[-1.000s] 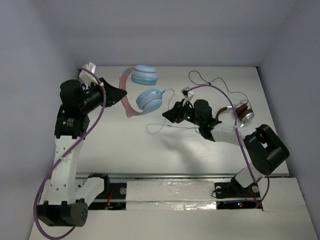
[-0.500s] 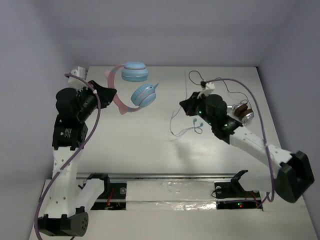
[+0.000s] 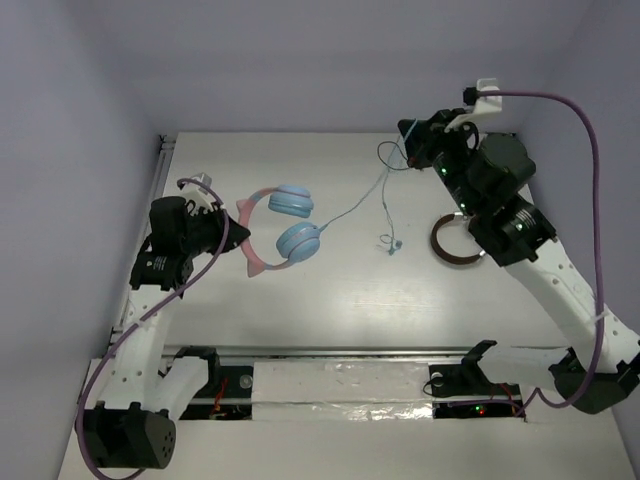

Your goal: Wrap the headphones

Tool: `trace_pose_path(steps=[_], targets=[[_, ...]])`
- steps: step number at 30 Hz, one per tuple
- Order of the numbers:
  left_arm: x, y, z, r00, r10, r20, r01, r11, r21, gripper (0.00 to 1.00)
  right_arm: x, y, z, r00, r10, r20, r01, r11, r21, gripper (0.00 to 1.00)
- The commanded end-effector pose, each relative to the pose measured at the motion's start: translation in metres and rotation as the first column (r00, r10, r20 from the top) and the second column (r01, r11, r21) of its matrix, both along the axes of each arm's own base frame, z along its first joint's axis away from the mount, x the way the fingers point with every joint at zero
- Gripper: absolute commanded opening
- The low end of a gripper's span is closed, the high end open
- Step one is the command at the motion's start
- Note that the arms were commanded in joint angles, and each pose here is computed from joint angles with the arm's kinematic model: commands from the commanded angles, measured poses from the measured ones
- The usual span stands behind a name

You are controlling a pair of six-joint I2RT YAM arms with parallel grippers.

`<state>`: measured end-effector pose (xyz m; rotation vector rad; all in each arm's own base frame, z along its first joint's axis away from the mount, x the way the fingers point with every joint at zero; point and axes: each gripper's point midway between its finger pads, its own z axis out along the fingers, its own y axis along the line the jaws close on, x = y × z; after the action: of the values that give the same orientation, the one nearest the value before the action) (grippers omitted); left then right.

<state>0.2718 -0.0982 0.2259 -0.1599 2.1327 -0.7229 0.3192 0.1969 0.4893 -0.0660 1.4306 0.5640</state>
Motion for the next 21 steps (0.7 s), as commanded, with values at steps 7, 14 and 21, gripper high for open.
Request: trace_pose_path(steps=[7,14,21], targets=[[-0.026,-0.051,-0.028,0.958,-0.284,-0.037,0.281,0.957,-0.067,0.00,0.029,0.059,-0.016,0.997,0.061,-0.040,-0.070,0.961,-0.268,0.00],[-0.033,-0.073,-0.050,0.933,-0.348,-0.096,0.344,0.937,-0.051,0.00,0.037,0.112,-0.040,0.994,0.089,-0.063,-0.106,0.925,-0.365,0.00],[-0.052,-0.109,-0.068,0.866,-0.471,-0.166,0.474,0.880,-0.021,0.00,0.046,0.149,-0.055,0.990,0.096,-0.099,-0.129,0.900,-0.417,0.00]])
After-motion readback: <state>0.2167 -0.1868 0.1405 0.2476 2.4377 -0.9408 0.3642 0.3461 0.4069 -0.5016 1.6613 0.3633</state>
